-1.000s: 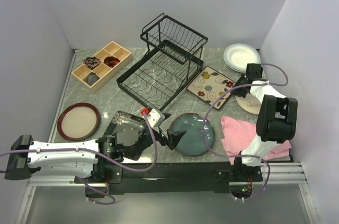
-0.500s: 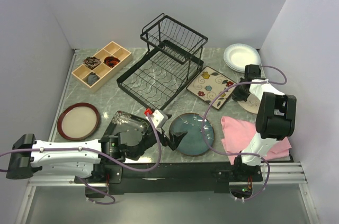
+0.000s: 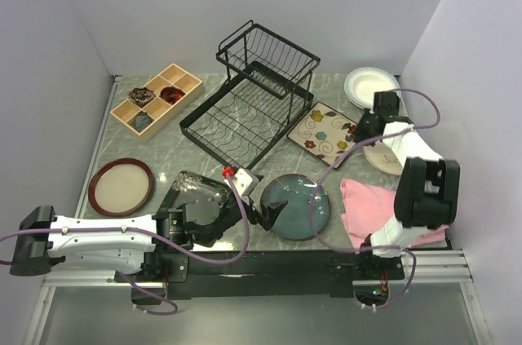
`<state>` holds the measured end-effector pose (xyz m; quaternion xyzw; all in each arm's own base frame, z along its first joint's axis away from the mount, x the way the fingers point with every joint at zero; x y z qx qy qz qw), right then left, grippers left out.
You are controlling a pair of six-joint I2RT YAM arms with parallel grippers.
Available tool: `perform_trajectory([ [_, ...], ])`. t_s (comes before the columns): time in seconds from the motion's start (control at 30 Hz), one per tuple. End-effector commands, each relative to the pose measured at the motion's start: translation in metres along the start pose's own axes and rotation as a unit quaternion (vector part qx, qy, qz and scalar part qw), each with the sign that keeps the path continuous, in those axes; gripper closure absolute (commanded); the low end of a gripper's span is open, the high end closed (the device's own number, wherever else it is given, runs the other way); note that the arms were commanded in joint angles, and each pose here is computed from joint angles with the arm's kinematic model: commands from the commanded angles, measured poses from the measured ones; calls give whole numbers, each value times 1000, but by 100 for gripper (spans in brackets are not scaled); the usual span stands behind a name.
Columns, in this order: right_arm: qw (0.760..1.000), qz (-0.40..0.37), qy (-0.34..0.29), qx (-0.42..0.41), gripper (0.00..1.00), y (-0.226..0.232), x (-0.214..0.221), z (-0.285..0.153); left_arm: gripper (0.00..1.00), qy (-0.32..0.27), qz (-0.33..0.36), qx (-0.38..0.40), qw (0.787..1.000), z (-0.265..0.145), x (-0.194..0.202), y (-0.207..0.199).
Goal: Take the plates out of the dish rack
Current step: Reset both arms
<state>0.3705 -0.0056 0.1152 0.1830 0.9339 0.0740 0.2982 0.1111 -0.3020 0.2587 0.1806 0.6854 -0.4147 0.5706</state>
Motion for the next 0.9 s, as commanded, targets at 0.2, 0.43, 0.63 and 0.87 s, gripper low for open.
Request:
perform_trajectory([
  [0.2,958,-92,-164,-217,0,98,33,-166,1,-62,-3,-30,998,-12,-38,10],
  [0.43,918,-131,-218,-304,0,89,83,-224,1,-110,-55,-28,992,-35,-69,20],
  [0.63,894,-150,-268,-325,0,78,97,-251,1,-134,-91,-43,986,-54,-84,34],
  [0.87,883,-147,-290,-338,0,74,102,-267,1,-132,-101,-50,985,-59,-82,38],
])
Point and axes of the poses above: each gripper's point midway between its finger pads, its own z axis out along the fingers, its own y axis along the line the jaws close on, x = y × z, the point moved 4 cm from there along -z, back along the fingers, and after that the axes turned 10 degrees about -z, right-handed, at the moved point
